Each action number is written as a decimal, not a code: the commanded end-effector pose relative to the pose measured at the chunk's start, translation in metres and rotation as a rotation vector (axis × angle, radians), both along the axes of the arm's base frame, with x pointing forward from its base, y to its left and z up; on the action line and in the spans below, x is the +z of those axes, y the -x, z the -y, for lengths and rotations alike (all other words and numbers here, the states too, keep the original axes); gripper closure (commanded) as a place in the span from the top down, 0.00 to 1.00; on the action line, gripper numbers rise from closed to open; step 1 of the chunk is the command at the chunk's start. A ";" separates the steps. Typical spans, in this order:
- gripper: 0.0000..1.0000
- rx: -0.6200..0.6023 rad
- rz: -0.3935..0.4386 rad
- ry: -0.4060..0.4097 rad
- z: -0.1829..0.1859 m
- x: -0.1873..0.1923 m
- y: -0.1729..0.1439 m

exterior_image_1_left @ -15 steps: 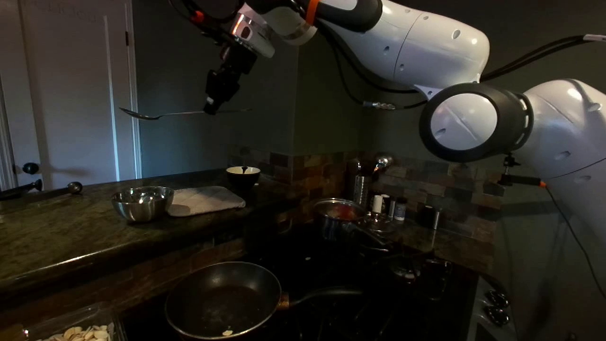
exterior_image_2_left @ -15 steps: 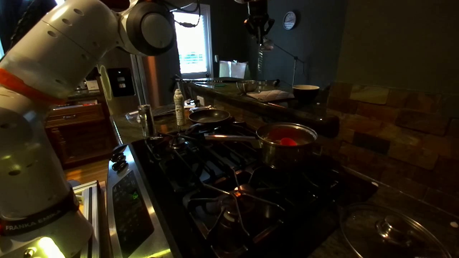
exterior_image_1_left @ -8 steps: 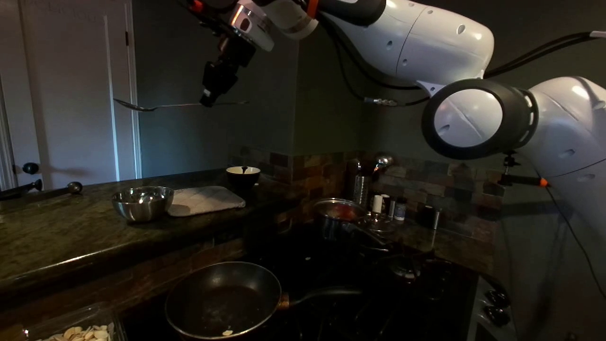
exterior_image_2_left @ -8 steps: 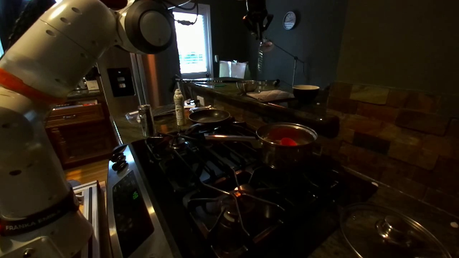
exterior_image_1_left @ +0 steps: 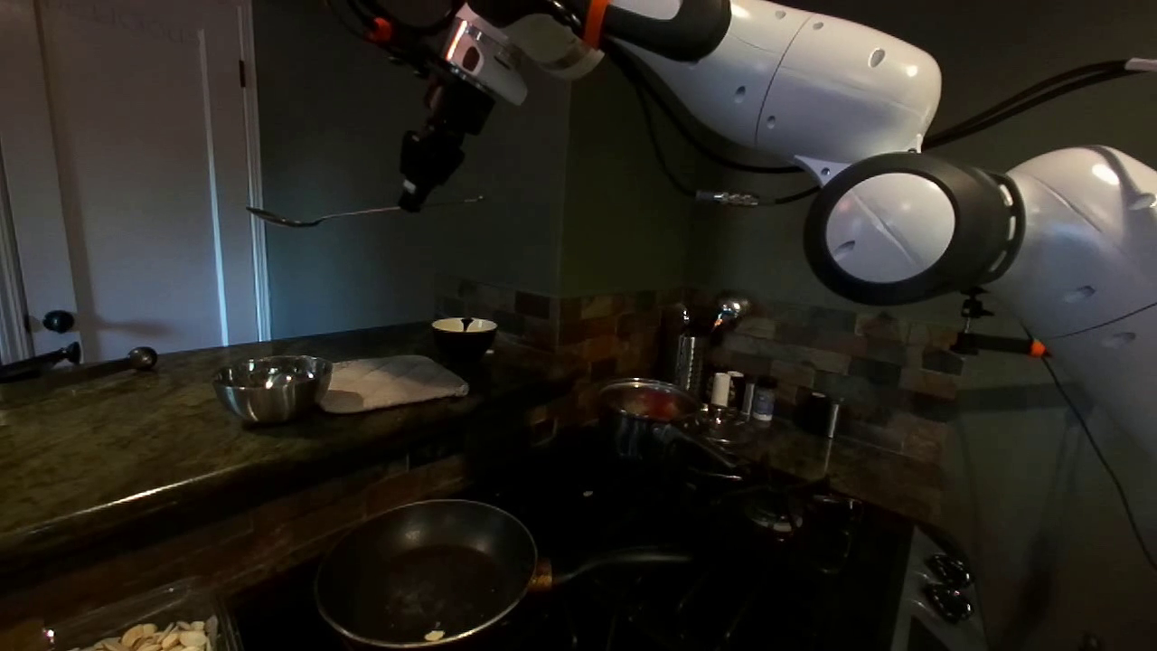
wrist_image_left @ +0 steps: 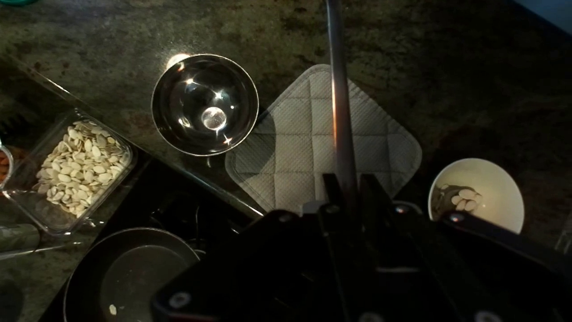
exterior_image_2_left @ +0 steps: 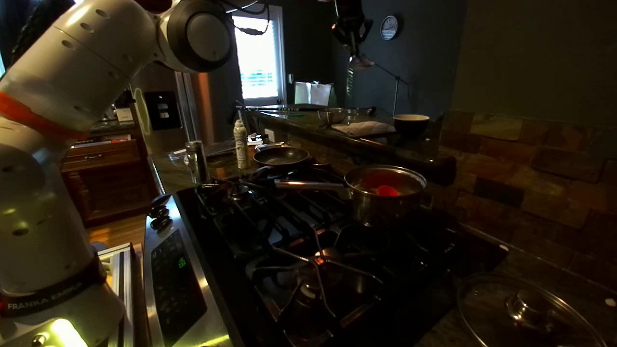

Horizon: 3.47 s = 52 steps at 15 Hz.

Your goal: Remove the silver bowl from the black pan and put it on the countertop then pick up the silver spoon and put it in the pot.

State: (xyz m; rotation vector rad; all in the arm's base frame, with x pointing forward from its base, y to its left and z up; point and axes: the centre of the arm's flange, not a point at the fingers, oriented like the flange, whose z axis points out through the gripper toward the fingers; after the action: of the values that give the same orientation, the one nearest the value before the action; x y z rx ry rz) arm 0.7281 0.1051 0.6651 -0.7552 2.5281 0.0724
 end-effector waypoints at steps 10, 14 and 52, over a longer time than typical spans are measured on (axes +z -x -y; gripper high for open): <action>0.04 -0.120 0.146 -0.033 -0.004 -0.003 0.039; 0.04 -0.066 0.135 -0.090 0.014 0.001 0.064; 0.04 0.409 -0.478 -0.314 0.029 -0.040 0.134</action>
State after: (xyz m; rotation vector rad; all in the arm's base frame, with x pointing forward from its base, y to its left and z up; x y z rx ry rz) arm 0.6593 0.0892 0.6601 -1.2114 2.6915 0.7193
